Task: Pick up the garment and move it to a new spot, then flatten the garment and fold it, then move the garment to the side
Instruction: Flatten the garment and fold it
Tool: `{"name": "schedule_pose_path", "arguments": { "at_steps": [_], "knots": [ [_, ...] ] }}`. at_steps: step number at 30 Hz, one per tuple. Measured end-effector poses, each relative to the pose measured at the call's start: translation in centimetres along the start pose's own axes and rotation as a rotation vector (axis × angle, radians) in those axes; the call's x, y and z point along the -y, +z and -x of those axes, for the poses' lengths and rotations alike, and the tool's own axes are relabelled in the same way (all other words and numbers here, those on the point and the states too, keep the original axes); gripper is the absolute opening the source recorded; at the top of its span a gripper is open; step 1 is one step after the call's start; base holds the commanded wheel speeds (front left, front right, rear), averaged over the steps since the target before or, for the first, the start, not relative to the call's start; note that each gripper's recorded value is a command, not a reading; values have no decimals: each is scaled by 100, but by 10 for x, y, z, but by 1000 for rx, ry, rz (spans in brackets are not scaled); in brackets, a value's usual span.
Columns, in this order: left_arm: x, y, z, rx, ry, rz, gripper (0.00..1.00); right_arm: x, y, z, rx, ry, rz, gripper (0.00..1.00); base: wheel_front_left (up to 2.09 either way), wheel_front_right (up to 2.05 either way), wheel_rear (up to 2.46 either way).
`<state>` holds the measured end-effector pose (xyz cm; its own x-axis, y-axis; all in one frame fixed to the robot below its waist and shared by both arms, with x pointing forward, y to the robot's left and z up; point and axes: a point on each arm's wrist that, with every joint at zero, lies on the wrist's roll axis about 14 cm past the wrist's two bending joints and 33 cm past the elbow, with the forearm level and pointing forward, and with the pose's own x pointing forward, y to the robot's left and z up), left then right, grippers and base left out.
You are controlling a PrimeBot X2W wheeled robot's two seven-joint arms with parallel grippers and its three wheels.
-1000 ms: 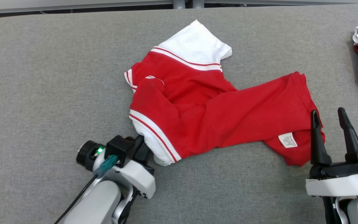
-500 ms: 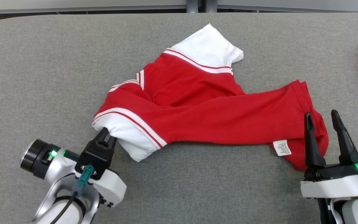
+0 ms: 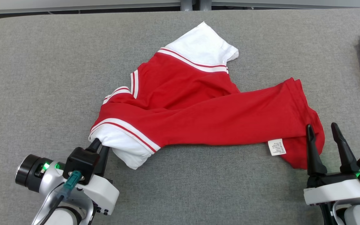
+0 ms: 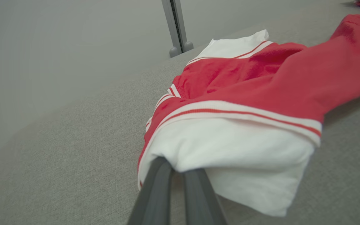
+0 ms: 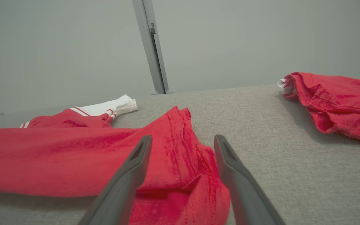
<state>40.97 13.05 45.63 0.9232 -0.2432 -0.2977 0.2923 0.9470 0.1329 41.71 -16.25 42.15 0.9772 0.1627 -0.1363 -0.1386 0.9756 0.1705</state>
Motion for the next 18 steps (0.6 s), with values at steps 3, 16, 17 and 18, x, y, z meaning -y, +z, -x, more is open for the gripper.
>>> {"name": "schedule_pose_path", "arguments": {
  "at_steps": [3, 16, 17, 18],
  "knots": [
    [-4, -4, 0, -5, 19, 13, 0, 2, -4, -2, -15, 1, -22, 100, 0, 0, 0],
    [-13, -14, 2, -5, 50, 33, 0, -21, -32, -2, -119, 124, 3, 89, 0, 0, 0],
    [-13, -14, 2, -3, 48, 33, 0, -22, -32, -1, -121, 133, 14, 90, 0, 0, 0],
    [-12, -14, 2, -2, 45, 31, 0, -23, -32, -2, -120, 139, 25, 91, 0, 0, 0]
  ]
}}
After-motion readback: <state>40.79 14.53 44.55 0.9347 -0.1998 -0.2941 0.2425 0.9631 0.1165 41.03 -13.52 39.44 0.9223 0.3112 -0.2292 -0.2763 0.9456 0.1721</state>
